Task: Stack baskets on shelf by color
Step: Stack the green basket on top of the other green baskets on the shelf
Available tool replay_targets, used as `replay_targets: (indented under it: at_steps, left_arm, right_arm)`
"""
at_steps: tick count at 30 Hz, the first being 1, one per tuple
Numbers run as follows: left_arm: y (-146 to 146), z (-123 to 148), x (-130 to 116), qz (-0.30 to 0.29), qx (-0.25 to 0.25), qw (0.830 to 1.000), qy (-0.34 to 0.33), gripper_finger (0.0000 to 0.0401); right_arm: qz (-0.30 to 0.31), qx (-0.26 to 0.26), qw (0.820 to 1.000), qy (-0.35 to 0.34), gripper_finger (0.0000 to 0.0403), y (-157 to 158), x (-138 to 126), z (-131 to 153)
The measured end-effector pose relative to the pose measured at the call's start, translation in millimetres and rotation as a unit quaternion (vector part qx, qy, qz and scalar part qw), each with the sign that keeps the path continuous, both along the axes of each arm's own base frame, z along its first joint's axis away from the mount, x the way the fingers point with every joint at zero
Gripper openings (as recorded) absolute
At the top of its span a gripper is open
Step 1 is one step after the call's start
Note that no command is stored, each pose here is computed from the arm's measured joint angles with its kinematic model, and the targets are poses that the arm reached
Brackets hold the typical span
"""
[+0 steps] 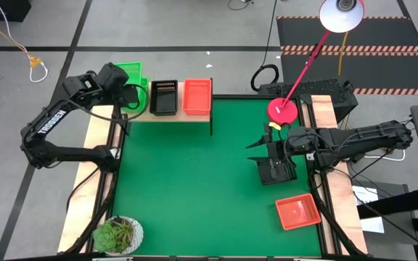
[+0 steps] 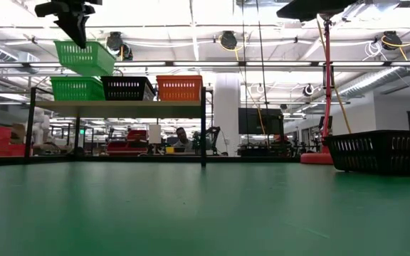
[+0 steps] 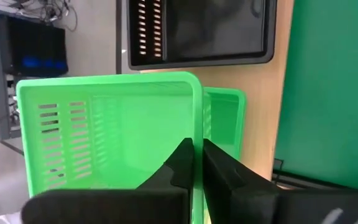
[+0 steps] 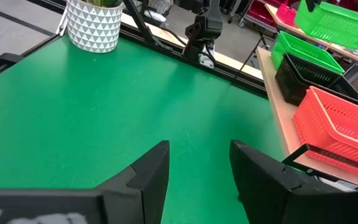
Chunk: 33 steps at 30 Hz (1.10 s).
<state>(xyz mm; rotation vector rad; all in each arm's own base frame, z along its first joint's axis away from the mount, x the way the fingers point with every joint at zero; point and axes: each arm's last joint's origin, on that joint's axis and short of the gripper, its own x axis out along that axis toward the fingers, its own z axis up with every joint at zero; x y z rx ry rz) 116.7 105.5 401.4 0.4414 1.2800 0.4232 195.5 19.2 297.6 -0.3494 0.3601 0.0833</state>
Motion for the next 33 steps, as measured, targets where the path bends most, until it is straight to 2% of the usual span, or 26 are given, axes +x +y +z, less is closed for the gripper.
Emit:
replay_targets:
  at_steps: [7, 11, 19, 33]
  left_arm:
    - [9, -19, 0, -0.001, -0.025, 1.000, 0.019, 0.0011]
    - [16, -31, 4, -0.003, -0.017, 1.000, 0.024, 0.0022]
    - [24, -48, -1, 0.008, -0.033, 0.998, 0.050, 0.0009]
    - [26, -52, -3, 0.026, -0.040, 0.998, 0.050, 0.0087]
  right_arm:
    - [0.000, -0.001, 1.000, 0.000, 0.0164, 0, 0, 0]
    - [0.001, -0.002, 1.000, 0.000, 0.0164, 0, 0, 0]
    - [0.001, -0.003, 1.000, 0.000, 0.0164, 0, 0, 0]
    - [0.001, -0.004, 1.000, 0.000, 0.0164, 0, 0, 0]
